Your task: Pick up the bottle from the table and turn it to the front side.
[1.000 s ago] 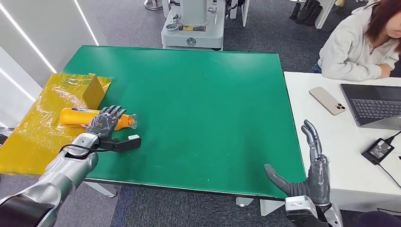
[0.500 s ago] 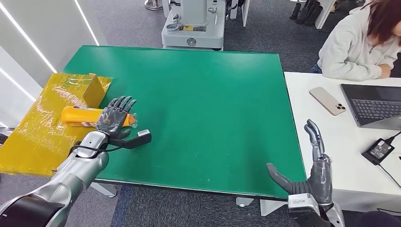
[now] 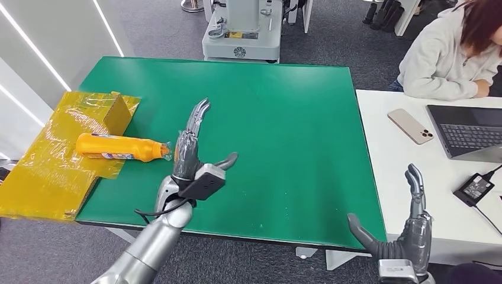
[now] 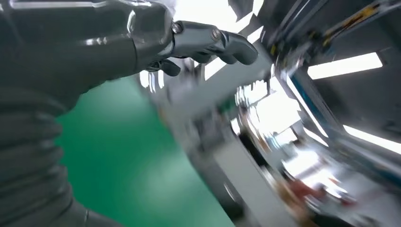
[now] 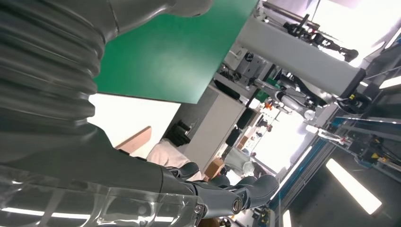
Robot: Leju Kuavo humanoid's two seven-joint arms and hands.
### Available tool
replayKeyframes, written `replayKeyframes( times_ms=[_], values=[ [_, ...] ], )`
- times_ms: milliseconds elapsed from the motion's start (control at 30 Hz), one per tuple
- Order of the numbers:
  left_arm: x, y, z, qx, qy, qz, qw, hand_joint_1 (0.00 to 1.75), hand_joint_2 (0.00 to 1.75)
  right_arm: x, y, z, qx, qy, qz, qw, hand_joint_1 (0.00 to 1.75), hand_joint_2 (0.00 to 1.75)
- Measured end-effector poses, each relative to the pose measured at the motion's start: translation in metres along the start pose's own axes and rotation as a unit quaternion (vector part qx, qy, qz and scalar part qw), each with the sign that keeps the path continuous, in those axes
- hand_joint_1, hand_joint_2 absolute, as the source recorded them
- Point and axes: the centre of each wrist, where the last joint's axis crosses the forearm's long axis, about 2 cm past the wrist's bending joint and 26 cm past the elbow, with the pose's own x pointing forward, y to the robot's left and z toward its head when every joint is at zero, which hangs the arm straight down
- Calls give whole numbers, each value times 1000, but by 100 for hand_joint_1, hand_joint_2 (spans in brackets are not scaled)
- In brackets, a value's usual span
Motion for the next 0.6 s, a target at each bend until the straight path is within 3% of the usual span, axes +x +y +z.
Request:
replayKeyframes(
  times_ms=[100,233,600],
  values=[
    [23,-23,17,0,-10,126,992,0,175,1,4,2,-8,-3,-18,1000,0,175],
    [46,-48,36,-13,-19,206,978,0,175,3,10,2,-22,-4,-51,998,0,175],
    [65,-67,47,8,-10,260,965,0,175,6,26,7,-37,8,-72,997,0,175]
  ],
)
